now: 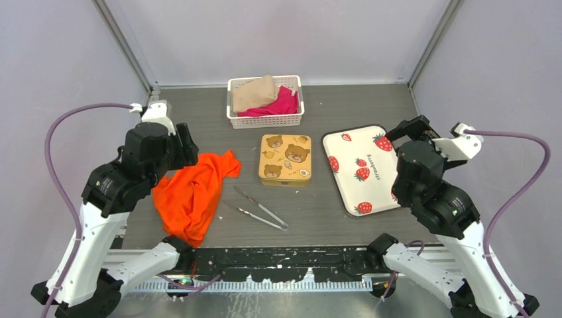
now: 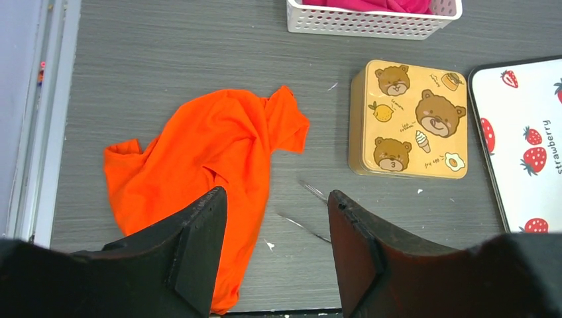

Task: Pack the chocolate
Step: Reset both arms

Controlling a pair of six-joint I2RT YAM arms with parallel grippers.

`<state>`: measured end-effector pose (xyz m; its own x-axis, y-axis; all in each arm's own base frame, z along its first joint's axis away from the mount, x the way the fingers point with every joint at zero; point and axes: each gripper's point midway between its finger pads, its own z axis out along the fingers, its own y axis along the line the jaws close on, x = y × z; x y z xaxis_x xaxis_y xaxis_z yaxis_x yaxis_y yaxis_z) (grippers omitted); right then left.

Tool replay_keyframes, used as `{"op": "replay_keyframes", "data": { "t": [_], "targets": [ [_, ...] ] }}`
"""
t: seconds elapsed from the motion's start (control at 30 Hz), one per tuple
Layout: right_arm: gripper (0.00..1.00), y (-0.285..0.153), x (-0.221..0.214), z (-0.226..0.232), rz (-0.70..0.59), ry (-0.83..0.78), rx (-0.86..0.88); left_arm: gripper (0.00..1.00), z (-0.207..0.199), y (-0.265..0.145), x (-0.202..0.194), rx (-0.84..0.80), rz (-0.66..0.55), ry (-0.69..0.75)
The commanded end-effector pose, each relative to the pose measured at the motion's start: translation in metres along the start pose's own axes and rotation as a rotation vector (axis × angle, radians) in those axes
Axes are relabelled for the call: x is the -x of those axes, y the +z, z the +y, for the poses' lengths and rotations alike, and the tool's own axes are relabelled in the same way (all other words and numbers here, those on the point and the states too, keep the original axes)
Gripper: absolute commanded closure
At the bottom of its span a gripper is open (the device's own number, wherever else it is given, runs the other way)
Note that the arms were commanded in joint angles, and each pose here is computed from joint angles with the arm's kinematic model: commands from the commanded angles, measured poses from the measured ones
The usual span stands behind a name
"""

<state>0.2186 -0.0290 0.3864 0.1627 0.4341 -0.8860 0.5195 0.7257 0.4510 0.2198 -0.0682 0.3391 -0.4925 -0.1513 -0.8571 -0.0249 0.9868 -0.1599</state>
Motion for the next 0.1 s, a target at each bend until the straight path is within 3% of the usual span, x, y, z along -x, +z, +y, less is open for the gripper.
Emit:
{"op": "replay_keyframes", "data": {
  "t": [0.0, 0.07],
  "targets": [
    [0.0, 0.0011, 0.0088, 0.0064, -0.021, 0.059, -0.005, 0.41, 0.0022, -0.0067, 0.0093, 0.003, -0.046, -0.052],
    [0.0, 0.0013, 0.0071, 0.0085, -0.014, 0.061, 0.001, 0.42, 0.0006, -0.0093, 0.0111, -0.018, -0.061, -0.049]
  ]
}}
